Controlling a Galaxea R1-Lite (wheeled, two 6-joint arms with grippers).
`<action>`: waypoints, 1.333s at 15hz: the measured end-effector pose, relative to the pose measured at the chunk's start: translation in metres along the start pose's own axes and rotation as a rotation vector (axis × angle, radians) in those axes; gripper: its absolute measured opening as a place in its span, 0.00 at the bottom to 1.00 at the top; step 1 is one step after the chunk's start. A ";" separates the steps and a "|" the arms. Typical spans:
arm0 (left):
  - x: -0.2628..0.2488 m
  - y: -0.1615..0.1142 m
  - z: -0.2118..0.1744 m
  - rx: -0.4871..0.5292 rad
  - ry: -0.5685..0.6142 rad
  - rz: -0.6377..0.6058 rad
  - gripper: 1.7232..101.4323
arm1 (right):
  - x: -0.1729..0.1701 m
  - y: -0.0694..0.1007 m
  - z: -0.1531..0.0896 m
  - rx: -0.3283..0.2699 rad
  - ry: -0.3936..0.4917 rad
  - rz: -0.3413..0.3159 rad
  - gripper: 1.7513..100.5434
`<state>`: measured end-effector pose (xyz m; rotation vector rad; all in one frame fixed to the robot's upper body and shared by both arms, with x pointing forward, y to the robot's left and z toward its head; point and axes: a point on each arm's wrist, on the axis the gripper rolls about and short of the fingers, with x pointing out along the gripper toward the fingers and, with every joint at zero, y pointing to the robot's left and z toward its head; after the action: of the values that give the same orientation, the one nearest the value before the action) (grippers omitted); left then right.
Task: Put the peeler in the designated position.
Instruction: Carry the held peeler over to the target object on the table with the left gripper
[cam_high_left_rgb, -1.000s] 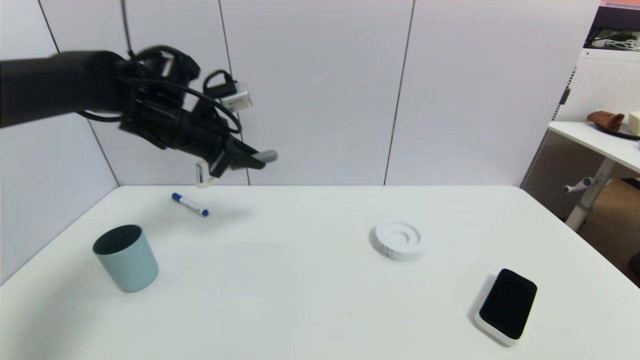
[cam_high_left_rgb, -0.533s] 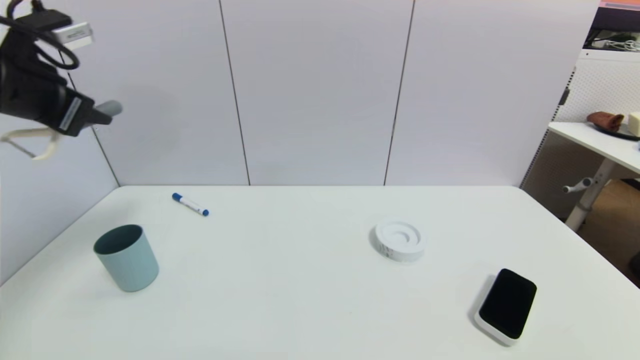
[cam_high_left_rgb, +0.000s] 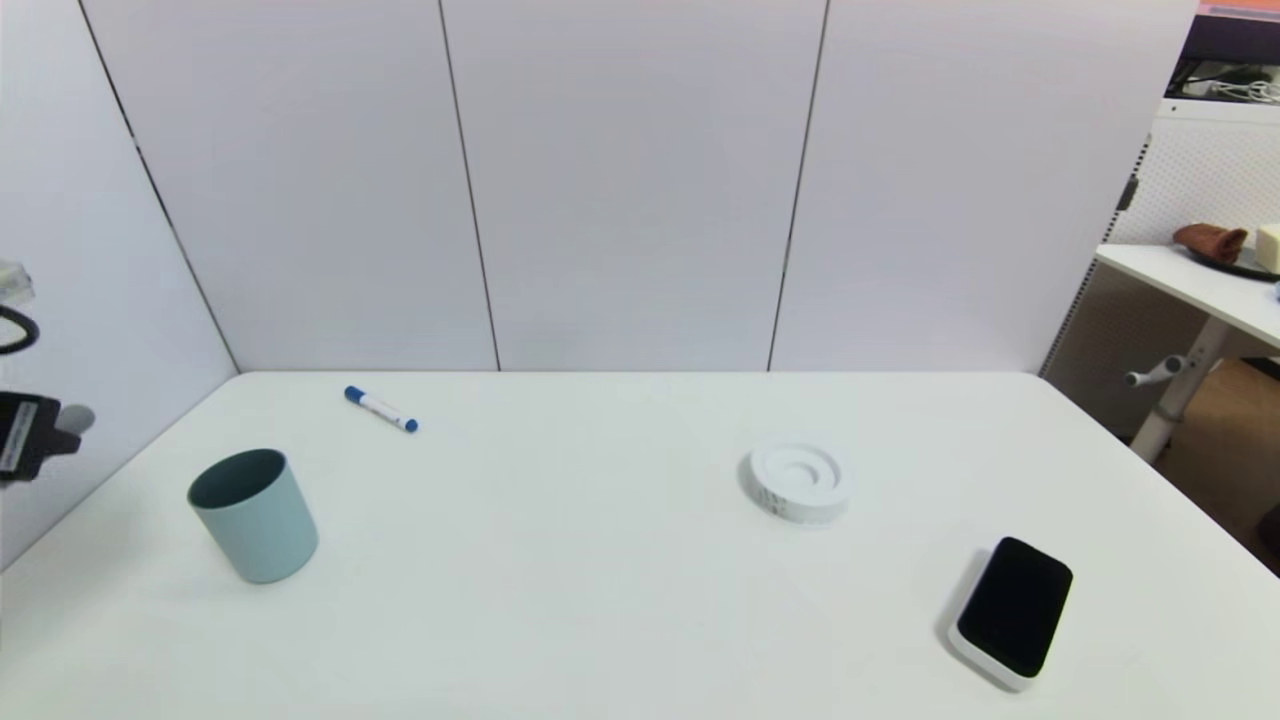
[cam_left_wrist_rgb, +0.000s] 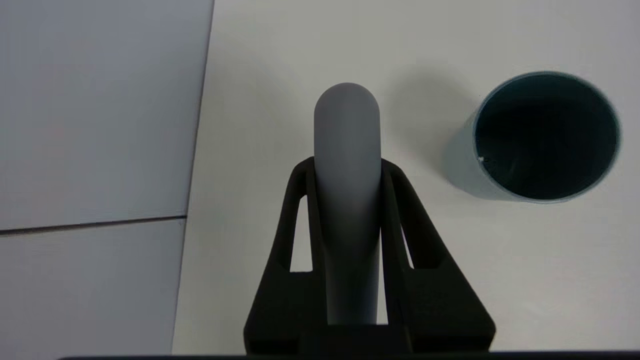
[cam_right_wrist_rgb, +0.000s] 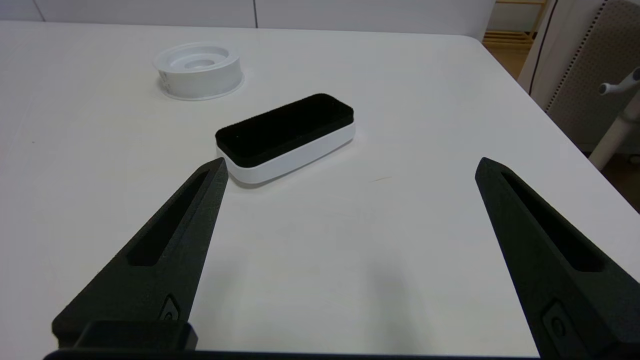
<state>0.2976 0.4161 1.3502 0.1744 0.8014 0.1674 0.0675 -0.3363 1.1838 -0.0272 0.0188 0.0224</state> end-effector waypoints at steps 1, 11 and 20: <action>0.011 0.001 -0.009 -0.013 -0.001 0.005 0.18 | 0.000 0.000 0.000 0.000 0.000 0.000 0.97; 0.118 0.021 -0.027 -0.100 -0.072 -0.092 0.18 | 0.000 0.000 0.000 0.000 0.000 0.000 0.97; 0.148 0.021 -0.037 -0.113 -0.024 -0.176 0.18 | 0.000 0.000 0.000 0.000 0.000 0.000 0.97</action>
<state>0.3703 0.4717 1.2257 -0.0008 0.7772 0.0443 0.0675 -0.3363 1.1838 -0.0272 0.0188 0.0228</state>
